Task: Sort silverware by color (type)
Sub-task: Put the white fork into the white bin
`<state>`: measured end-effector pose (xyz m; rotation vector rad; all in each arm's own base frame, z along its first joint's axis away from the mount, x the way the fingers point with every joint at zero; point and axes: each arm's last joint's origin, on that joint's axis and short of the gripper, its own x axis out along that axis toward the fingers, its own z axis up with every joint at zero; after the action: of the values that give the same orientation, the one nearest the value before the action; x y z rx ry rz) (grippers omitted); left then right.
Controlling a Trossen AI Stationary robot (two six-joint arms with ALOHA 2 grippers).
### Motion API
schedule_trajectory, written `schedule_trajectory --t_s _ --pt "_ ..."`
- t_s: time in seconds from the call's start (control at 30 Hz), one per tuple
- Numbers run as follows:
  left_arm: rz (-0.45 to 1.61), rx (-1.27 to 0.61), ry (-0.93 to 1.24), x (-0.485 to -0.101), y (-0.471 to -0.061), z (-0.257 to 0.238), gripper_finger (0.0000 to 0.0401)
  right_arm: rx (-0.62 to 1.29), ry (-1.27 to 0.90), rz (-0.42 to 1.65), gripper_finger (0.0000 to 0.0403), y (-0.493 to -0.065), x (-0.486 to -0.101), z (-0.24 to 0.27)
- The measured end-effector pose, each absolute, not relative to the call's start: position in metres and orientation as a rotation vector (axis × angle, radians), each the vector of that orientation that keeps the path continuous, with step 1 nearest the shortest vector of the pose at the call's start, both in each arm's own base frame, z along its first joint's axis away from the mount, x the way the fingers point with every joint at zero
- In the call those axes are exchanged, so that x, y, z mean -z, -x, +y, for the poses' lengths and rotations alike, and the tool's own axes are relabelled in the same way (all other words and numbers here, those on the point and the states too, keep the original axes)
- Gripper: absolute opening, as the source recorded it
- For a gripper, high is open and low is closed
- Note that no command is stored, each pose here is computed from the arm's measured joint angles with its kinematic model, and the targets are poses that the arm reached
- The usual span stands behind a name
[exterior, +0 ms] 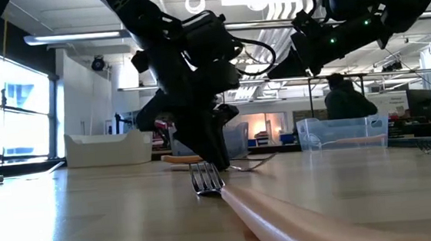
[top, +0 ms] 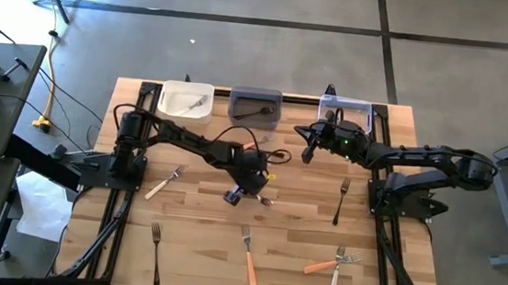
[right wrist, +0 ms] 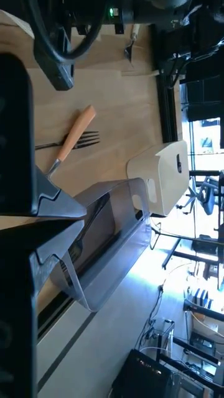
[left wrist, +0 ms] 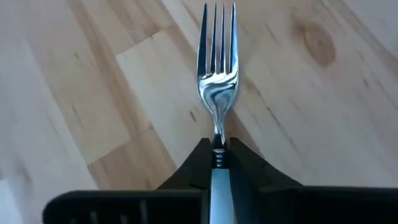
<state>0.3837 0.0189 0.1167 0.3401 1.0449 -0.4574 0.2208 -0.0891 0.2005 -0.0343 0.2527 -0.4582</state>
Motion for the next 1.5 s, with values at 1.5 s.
schedule_trajectory --t_s 1.5 --pt "1.343 0.282 -0.300 -0.139 -0.334 0.060 0.0120 0.445 0.046 0.244 0.0000 -0.221 -0.202 -0.089"
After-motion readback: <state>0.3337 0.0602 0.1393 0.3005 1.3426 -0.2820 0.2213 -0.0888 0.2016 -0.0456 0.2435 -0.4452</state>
